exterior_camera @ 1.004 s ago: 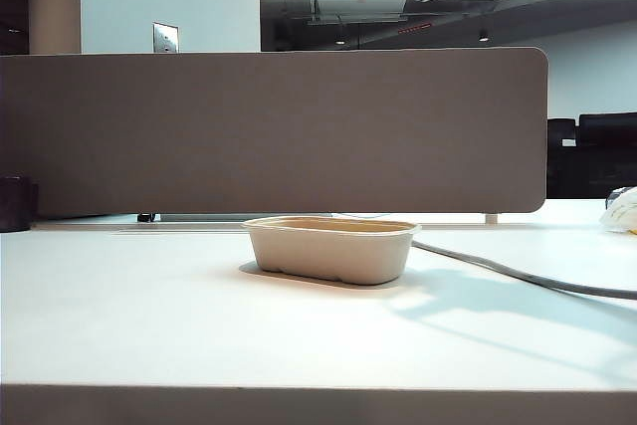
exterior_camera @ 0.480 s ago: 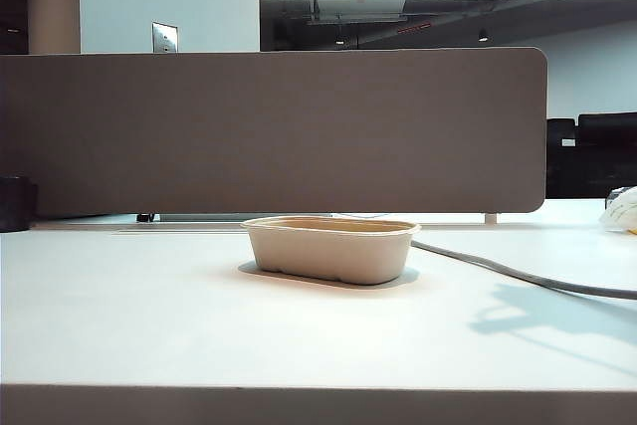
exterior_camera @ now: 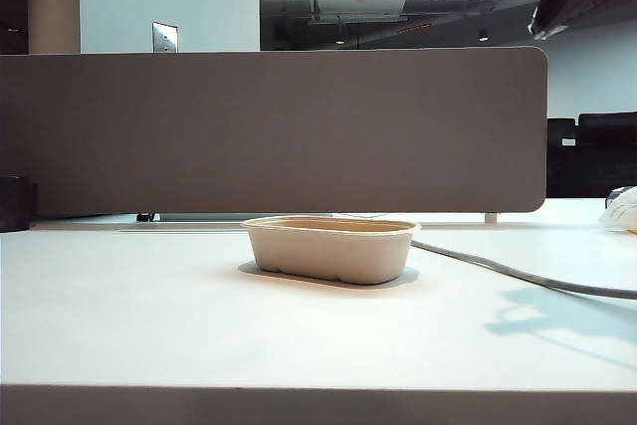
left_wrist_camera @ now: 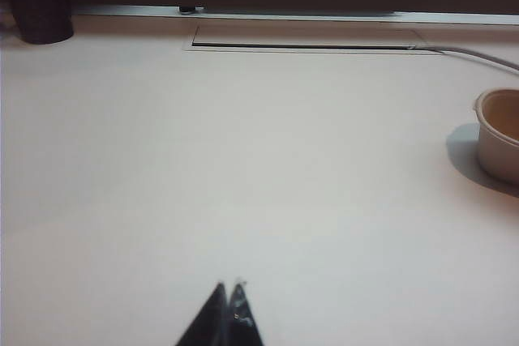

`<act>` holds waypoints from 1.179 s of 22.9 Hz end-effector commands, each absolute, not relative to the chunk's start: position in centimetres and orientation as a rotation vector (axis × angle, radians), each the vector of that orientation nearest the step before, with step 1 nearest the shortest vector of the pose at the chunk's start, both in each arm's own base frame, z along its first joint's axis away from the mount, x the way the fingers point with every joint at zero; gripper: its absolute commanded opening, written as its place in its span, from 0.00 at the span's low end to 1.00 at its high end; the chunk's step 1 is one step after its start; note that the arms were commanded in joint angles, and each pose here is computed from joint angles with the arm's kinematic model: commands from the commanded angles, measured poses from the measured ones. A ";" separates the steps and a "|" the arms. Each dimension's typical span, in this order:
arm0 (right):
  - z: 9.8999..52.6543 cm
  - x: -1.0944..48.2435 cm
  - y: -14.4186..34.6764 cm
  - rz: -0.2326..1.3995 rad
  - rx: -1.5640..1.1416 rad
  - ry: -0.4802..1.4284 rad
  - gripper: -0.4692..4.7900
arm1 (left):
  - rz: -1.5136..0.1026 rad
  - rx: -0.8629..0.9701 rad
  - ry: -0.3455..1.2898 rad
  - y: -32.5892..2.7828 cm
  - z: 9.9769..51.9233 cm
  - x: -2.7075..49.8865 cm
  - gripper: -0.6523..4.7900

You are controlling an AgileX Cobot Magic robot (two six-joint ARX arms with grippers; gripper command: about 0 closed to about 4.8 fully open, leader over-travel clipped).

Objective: Pick up the cleaning sponge from the table and place it into the paper lunch box.

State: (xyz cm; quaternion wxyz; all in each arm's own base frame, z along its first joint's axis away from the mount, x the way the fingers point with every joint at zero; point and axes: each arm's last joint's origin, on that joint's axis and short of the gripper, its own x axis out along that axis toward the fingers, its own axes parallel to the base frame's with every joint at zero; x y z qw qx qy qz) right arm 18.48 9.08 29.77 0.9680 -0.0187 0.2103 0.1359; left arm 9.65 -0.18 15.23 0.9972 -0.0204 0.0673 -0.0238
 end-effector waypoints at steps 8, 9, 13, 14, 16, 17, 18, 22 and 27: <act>30.1 18.3 9.0 0.274 -0.029 0.409 0.07 | -0.050 -0.040 0.130 -0.2 15.3 9.7 0.11; 30.3 18.0 8.8 0.271 -0.028 0.405 0.07 | -0.050 -0.040 0.130 -0.2 15.3 9.7 0.11; 30.6 15.3 6.9 0.275 -0.117 0.238 0.07 | -0.050 -0.040 0.130 -0.2 15.3 9.7 0.11; 30.3 14.8 6.4 0.259 -0.107 0.212 0.07 | -0.050 -0.040 0.130 -0.2 15.3 9.7 0.11; 28.2 13.1 4.2 0.170 -0.069 0.139 0.07 | -0.051 -0.040 0.130 -0.2 15.3 9.7 0.11; 26.6 12.0 2.8 0.100 -0.026 0.095 0.07 | -0.050 -0.040 0.130 -0.2 15.3 9.7 0.11; 25.8 11.5 2.3 0.069 -0.013 0.082 0.07 | -0.048 -0.040 0.130 -0.2 15.3 9.7 0.11; 22.8 10.2 0.9 -0.042 0.022 0.012 0.07 | -0.048 -0.040 0.130 -0.2 15.3 9.7 0.11; 19.3 9.6 0.0 -0.084 0.026 -0.021 0.07 | -0.048 -0.040 0.130 -0.2 15.3 9.7 0.11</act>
